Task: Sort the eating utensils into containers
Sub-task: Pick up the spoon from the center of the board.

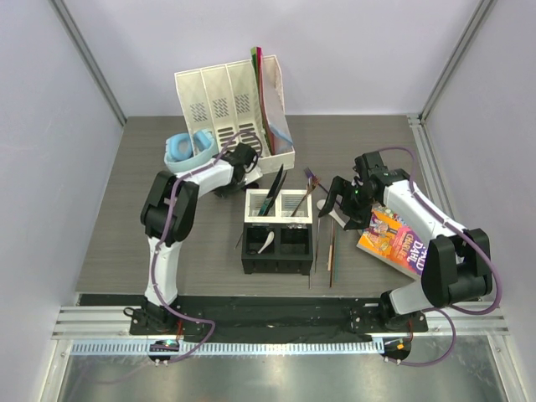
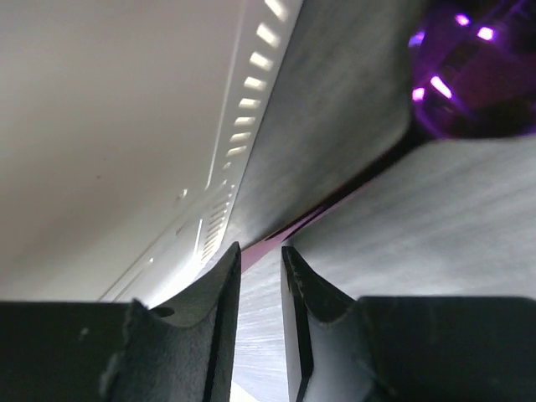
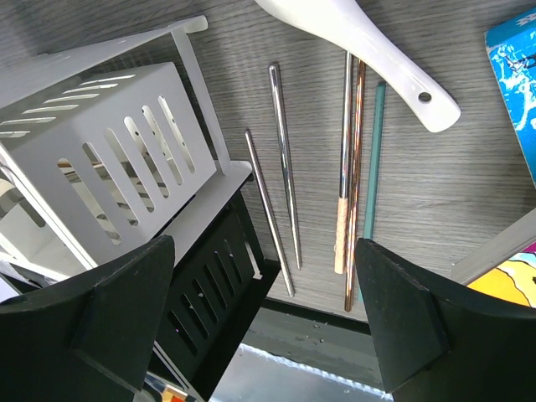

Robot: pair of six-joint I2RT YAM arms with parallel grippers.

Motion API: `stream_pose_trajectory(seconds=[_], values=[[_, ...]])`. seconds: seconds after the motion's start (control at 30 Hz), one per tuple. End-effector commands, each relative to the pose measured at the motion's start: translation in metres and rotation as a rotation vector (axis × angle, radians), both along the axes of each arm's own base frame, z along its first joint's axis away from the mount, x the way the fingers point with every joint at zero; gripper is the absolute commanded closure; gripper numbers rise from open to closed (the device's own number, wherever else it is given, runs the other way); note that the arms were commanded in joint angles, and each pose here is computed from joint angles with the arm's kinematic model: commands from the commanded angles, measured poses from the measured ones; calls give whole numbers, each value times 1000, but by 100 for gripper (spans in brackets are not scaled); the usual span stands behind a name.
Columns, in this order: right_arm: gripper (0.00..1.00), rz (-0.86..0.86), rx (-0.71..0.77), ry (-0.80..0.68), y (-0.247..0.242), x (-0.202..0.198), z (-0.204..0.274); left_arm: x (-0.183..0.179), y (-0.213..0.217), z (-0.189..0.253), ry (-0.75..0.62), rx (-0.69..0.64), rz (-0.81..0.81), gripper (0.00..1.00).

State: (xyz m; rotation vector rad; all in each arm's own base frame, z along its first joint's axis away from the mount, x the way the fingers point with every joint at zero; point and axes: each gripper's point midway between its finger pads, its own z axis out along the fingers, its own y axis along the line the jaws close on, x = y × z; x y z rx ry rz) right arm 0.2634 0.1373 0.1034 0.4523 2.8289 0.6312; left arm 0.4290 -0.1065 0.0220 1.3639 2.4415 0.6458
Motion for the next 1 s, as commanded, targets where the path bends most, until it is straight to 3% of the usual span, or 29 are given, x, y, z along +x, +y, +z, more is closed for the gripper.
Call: stream_pose_trajectory(seconds=[0.0,0.1,0.4,0.73,0.97], values=[[6,-7,19,-17,0,-2,10,0,28,-20,55,101,36,74],[6,-5,19,-11,0,-4,9,-8,18,-20,136,16,34,79],[6,-2,21,0,1,-6,8,-41,0,-9,280,-128,-18,81],[6,-6,21,0,0,-8,7,-23,-23,9,160,-189,-21,84],[6,-14,23,-5,1,-4,6,-10,-68,30,51,-350,-14,90]])
